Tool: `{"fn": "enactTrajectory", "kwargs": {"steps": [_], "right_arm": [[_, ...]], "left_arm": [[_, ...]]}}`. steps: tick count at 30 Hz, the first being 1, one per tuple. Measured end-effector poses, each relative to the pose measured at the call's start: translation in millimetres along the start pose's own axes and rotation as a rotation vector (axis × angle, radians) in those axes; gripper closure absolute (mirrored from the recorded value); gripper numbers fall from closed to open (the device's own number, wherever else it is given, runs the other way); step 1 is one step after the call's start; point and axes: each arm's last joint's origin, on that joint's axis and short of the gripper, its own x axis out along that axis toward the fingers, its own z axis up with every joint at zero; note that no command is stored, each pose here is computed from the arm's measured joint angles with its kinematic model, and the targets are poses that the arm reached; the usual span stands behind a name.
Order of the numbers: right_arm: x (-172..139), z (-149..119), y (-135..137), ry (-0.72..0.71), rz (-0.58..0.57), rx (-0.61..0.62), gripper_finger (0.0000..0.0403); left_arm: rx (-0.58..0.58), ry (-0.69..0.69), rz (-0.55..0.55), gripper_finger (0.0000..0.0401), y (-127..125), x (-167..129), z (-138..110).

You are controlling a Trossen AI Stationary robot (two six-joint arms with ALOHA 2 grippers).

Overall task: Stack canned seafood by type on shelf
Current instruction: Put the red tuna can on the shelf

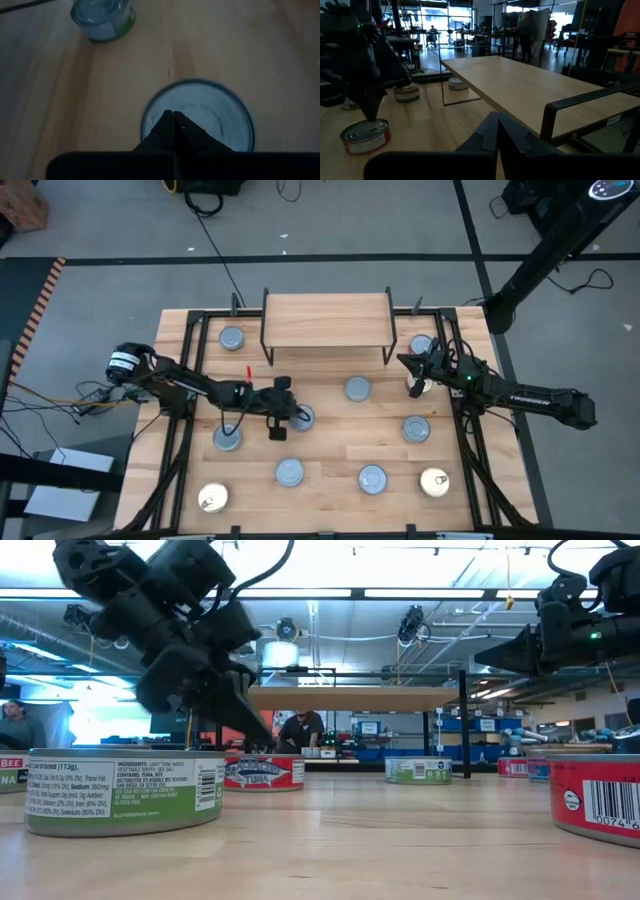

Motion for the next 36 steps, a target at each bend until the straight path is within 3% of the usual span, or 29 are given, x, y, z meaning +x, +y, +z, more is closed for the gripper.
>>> {"fn": "enactTrajectory", "kwargs": {"steps": [9,21,28,31,36], "right_arm": [[0,0,0,0.0,0.0,0.0,0.0384],[0,0,0,0.0,0.0,0.0,0.0384],[0,0,0,0.0,0.0,0.0,0.0384],[0,0,0,0.0,0.0,0.0,0.0384],[0,0,0,0.0,0.0,0.0,0.0384]], "left_arm": [[0.046,0.127,-0.215,0.0401,-4,-6,22],[0.137,0.214,-0.3,0.0338,-12,-9,20],[0.213,0.218,-0.26,0.0308,-17,-8,19],[0.242,0.244,-0.208,0.0306,-16,-4,16],[0.254,0.279,-0.212,0.0307,-20,8,9]]}}
